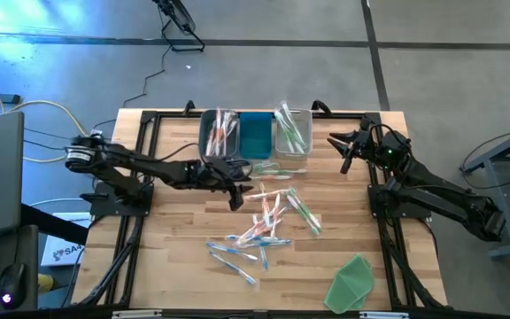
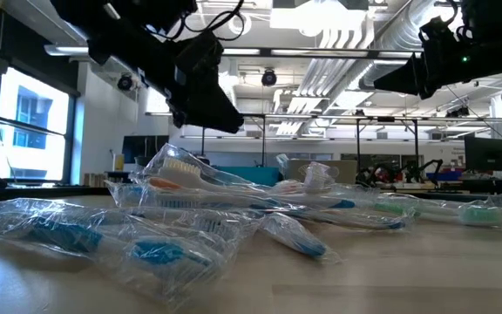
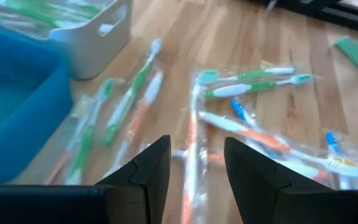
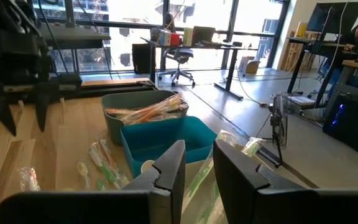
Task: Pick & Place Toothbrushes
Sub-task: Put the orange toothbrush into the dark blue bin
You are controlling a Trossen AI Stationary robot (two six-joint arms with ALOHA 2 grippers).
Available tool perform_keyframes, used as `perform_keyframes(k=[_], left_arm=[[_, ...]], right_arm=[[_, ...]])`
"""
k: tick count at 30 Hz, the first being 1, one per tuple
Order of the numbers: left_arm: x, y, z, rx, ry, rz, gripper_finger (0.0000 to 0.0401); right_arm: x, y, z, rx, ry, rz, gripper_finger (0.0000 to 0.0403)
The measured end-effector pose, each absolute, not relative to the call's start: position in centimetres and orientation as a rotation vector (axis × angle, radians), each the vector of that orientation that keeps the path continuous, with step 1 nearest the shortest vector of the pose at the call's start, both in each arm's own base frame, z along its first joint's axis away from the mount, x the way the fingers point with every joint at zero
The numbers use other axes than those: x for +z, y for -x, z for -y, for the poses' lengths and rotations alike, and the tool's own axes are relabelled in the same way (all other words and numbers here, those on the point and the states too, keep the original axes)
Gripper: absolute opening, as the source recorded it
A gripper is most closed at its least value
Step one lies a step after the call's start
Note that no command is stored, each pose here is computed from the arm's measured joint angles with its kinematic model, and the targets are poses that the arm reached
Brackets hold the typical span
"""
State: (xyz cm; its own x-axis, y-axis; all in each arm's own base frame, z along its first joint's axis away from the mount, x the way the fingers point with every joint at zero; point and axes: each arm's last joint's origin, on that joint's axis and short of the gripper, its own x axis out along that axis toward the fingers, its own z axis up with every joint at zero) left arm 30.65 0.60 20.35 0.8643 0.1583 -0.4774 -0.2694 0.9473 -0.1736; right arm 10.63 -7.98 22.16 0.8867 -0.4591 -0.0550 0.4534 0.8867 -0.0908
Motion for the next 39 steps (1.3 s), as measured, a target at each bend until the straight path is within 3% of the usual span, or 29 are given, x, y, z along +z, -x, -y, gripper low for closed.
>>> perform_keyframes(k=[18, 39], left_arm=[[17.3, -35.5, -0.5, 0.189, 0.222, -0.781, 0.0147], [15.7, -36.1, -0.5, 0.213, 0.244, -0.827, 0.0147]], right_arm=[[21.9, -10.8, 8.1, -0.473, 0.071, -0.102, 0.0075], [21.4, -11.2, 8.5, -0.470, 0.055, -0.138, 0.0075]])
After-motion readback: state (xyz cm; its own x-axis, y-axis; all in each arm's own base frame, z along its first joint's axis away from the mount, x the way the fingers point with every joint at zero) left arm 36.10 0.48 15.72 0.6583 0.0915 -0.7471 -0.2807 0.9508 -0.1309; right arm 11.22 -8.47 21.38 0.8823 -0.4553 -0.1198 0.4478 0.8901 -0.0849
